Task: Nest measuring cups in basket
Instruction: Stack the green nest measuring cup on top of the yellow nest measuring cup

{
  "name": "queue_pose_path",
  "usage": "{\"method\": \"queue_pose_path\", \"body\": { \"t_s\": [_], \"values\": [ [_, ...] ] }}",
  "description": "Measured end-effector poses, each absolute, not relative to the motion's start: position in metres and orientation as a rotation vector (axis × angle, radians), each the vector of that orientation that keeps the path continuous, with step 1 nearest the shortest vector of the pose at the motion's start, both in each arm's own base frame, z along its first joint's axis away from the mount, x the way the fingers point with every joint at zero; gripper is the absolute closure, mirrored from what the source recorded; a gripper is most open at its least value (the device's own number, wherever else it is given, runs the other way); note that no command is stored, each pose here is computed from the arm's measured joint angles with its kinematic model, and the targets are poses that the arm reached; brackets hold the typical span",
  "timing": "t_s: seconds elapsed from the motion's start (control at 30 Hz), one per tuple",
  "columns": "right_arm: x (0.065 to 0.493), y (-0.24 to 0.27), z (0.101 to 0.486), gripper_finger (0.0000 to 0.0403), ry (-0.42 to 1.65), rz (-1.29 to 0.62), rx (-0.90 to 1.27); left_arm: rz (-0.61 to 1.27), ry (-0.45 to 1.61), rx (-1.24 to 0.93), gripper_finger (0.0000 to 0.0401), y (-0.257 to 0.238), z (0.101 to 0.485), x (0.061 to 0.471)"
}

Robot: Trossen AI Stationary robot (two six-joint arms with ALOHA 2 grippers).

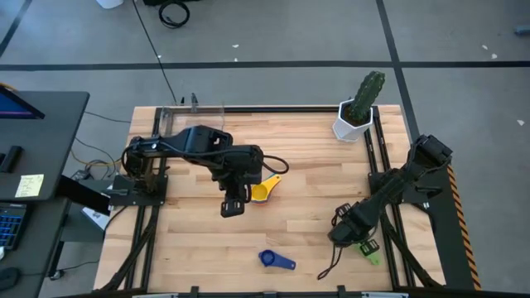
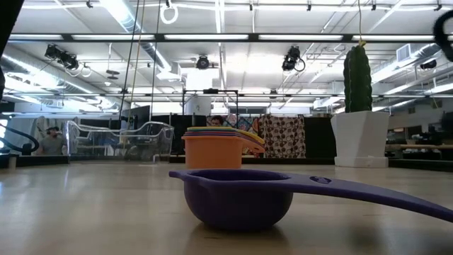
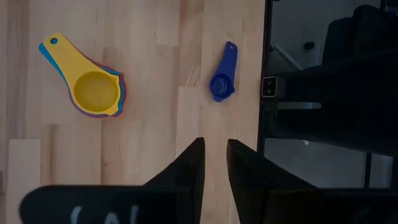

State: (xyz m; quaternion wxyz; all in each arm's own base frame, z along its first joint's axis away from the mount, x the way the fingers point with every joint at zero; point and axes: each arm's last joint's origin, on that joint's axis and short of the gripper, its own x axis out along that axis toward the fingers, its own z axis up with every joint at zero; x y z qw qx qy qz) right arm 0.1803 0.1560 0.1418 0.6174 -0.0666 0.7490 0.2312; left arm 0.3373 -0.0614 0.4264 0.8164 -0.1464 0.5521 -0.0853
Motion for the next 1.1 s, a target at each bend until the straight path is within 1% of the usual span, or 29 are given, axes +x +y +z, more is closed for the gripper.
{"method": "queue_pose_path", "body": {
  "t_s": [0.17,0.27,0.4,0.57,0.67,0.87,1.0,1.1],
  "values": [
    [0.194,0.142,0.174,0.0368,1.766,0.523,-0.403,-0.18,1.177,-0.311,0.033,-0.061,0.426,0.337],
    [0.207,0.13,0.196,0.0368,1.772,0.552,-0.492,-0.18,1.177,-0.311,0.033,-0.061,0.426,0.337],
    [0.227,0.114,0.225,0.0368,1.734,0.597,-0.545,-0.179,1.177,-0.311,0.033,-0.061,0.426,0.337],
    [0.256,0.089,0.26,0.0368,1.607,0.493,-0.524,-0.161,1.181,-0.339,0.033,-0.061,0.426,0.337],
    [0.27,0.072,0.28,0.0368,1.544,0.342,-0.486,-0.139,1.182,-0.356,0.033,-0.061,0.426,0.337],
    [0.286,0.031,0.317,0.0368,1.419,-0.127,-0.282,-0.128,1.184,-0.351,0.033,-0.068,0.426,0.336],
    [0.284,0.009,0.337,0.0368,1.302,-0.41,-0.133,-0.099,1.176,-0.309,0.033,-0.073,0.426,0.335],
    [0.278,-0.004,0.348,0.0368,1.198,-0.58,-0.042,-0.015,1.15,-0.242,0.033,-0.074,0.426,0.335]
  ]
}}
